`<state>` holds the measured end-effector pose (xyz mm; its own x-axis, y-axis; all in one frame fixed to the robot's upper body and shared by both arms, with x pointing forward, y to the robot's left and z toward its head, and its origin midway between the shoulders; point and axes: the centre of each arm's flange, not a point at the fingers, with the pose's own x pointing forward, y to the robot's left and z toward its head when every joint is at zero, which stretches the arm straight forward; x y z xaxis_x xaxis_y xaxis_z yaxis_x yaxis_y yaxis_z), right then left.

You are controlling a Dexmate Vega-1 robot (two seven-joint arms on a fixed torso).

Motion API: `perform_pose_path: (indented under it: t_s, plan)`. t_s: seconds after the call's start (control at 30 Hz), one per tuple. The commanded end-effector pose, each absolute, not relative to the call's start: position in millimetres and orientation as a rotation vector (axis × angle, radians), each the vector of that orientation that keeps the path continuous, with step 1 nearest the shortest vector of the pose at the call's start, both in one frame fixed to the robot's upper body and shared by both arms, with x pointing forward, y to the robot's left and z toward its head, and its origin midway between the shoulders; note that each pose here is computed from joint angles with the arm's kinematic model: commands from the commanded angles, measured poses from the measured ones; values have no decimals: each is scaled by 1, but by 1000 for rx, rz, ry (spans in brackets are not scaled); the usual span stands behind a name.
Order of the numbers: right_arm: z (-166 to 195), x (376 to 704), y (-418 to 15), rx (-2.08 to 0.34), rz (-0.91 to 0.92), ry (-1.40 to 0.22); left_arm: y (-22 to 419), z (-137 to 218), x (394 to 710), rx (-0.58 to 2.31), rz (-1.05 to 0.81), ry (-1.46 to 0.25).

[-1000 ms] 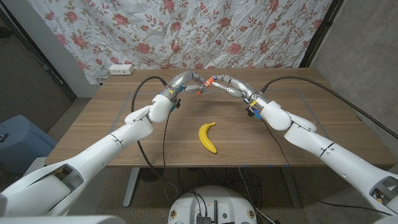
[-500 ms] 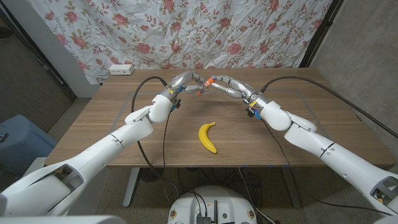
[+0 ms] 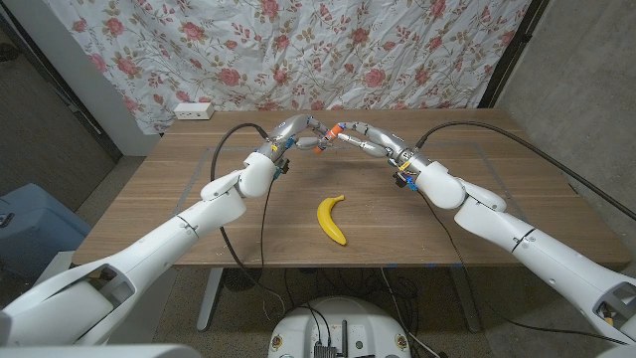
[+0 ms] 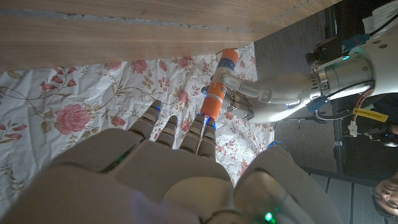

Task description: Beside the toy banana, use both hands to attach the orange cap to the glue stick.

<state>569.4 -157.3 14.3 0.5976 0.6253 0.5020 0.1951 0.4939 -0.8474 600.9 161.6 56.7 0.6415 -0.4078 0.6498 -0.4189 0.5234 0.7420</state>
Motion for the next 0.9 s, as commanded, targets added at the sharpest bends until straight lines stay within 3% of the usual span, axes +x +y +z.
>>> perform_pose_path:
  t_s: [0.03, 0.9]
  plan:
    - [14, 570, -155, -1067, 324, -924, 161, 56, 600, 1055, 20, -925]
    - [16, 575, -154, -1042, 327, -926, 161, 59, 603, 1063, 12, -923]
